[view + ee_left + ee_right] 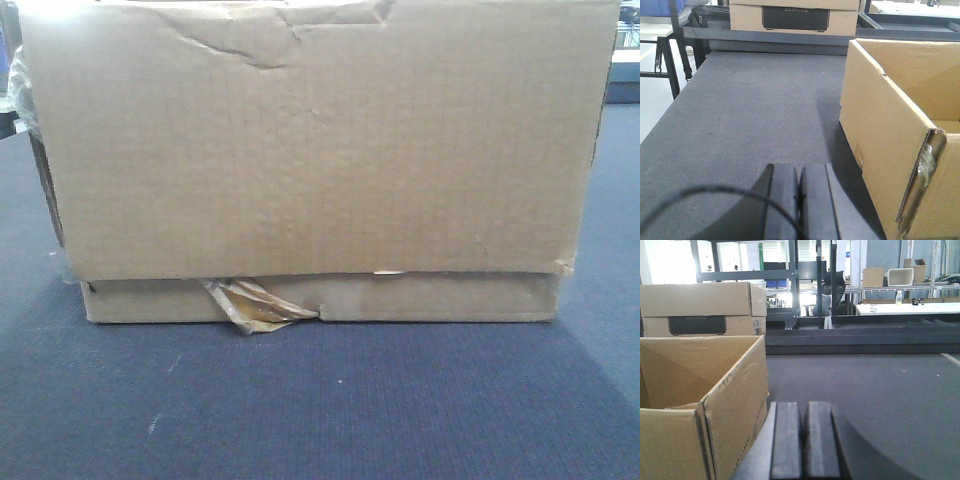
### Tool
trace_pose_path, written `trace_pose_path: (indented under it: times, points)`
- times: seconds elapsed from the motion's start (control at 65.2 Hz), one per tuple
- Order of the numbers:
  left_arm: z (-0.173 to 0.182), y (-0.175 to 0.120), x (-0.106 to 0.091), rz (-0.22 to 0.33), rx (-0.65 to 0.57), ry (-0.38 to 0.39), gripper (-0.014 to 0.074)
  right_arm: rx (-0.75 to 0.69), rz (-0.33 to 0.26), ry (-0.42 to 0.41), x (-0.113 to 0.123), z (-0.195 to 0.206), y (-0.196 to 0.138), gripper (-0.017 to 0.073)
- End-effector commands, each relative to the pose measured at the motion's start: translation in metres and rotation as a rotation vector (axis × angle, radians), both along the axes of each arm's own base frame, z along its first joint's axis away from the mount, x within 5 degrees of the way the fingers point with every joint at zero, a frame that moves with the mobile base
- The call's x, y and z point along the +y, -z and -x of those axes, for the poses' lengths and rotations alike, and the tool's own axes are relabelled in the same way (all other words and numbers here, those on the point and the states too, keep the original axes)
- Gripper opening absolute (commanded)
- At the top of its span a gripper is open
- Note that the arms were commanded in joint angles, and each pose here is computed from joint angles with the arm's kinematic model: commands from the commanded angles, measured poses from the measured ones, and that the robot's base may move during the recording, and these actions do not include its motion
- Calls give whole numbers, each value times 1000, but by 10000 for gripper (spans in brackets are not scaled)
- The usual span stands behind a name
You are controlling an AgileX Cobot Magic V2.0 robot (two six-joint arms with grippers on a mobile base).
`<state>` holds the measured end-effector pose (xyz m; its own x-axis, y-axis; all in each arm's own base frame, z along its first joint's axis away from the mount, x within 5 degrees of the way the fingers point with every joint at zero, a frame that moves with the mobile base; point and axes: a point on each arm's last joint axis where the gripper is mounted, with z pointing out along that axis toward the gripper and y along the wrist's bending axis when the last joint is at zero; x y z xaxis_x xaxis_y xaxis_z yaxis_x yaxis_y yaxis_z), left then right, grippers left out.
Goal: Grab carton from right shelf to conveyor
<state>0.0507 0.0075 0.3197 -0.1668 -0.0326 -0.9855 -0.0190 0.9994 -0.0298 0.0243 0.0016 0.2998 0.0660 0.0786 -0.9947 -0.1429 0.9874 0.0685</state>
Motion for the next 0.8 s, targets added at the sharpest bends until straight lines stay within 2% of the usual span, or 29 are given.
trace_pose_path:
  times: [0.0,0.138,0.215,0.276,0.399,0.491,0.614,0.782]
  points:
    - [0,-2,-1,-2,-28,8,-17,-25,10,10,-1,1,-1,-67]
    - [1,-2,-1,-6,-27,9,-17,-25,10,10,-1,1,-1,-67]
    - [1,-2,-2,-102,-27,40,-17,-25,10,10,-1,1,-1,-67]
    - [0,1,-5,-135,-19,77,-17,-25,10,10,-1,1,-1,-67]
    - [0,11,-7,-92,-30,66,-17,-25,10,10,-1,1,-1,-67]
    - [0,25,-6,-69,-91,31,-17,-25,10,10,-1,1,-1,-67]
    - [0,49,-6,-57,-199,-8,-17,-25,10,10,-1,1,-1,-67]
    - [-2,93,-5,-63,-228,-39,-17,-25,10,10,-1,1,-1,-67]
